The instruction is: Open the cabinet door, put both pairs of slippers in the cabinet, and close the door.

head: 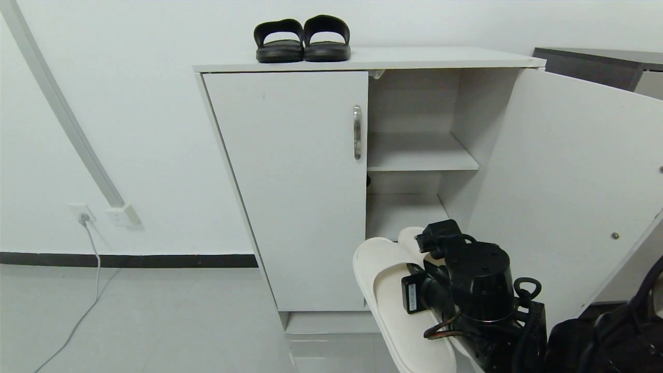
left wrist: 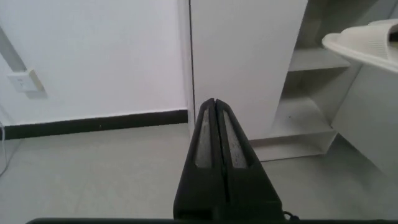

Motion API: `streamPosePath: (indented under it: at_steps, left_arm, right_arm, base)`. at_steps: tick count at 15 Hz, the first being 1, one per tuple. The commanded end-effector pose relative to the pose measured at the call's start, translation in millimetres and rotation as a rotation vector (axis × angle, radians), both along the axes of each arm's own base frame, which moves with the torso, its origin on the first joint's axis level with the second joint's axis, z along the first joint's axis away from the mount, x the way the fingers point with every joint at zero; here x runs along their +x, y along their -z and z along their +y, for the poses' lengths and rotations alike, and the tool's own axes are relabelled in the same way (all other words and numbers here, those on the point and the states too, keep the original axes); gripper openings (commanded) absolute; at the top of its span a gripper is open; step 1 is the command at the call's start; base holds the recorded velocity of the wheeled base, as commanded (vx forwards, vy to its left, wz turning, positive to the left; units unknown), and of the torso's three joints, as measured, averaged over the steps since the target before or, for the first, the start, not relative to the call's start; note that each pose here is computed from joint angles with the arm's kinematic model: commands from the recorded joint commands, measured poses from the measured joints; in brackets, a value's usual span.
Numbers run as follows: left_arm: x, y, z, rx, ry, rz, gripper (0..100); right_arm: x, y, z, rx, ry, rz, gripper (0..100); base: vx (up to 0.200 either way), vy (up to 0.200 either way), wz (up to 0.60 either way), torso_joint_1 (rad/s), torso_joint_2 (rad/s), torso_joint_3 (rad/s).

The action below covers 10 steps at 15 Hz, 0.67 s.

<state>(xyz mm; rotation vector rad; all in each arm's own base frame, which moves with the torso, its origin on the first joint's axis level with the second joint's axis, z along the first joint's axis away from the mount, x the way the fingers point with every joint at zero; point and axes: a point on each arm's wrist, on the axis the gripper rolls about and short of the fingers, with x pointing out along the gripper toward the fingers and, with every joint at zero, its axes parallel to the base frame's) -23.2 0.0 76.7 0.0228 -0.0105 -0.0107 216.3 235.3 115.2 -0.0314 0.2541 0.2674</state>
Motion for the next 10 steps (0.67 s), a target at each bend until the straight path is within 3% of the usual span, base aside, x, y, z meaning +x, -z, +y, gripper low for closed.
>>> streamPosePath:
  at_steps: [1,3,6,8,10]
  left_arm:
    - [0,1.5,2.5,0.022,-0.109,0.017,0]
    - [0,1.7,1.7,-0.018,-0.074,0.015,0]
    - [0,1.2,1.2,-0.038,-0.057,0.013,0]
    - [0,1.2,1.1,-0.046,-0.052,0.013,0]
    - [0,1.2,1.2,-0.046,-0.054,0.013,0]
  right_arm:
    - [-1,6,0,-0.018,-0.002,0.009,0]
    - [-1,7,0,-0.022,-0.001,0.010,0]
    - [5,0,6,-0.010,0.033,-0.020,0]
    - [24,-3,15,-0.006,0.189,-0.073,0]
    - [34,-3,20,0.000,0.248,-0.092,0]
  base:
    - [0.000,0.000,0.00,0.000,0.00,0.000]
    - [0.000,0.000,0.00,0.000,0.00,0.000]
    - [0.000,0.000,0.00,0.000,0.00,0.000]
    - [0.000,0.000,0.00,0.000,0.00,0.000]
    - [0.000,0.000,0.00,0.000,0.00,0.000]
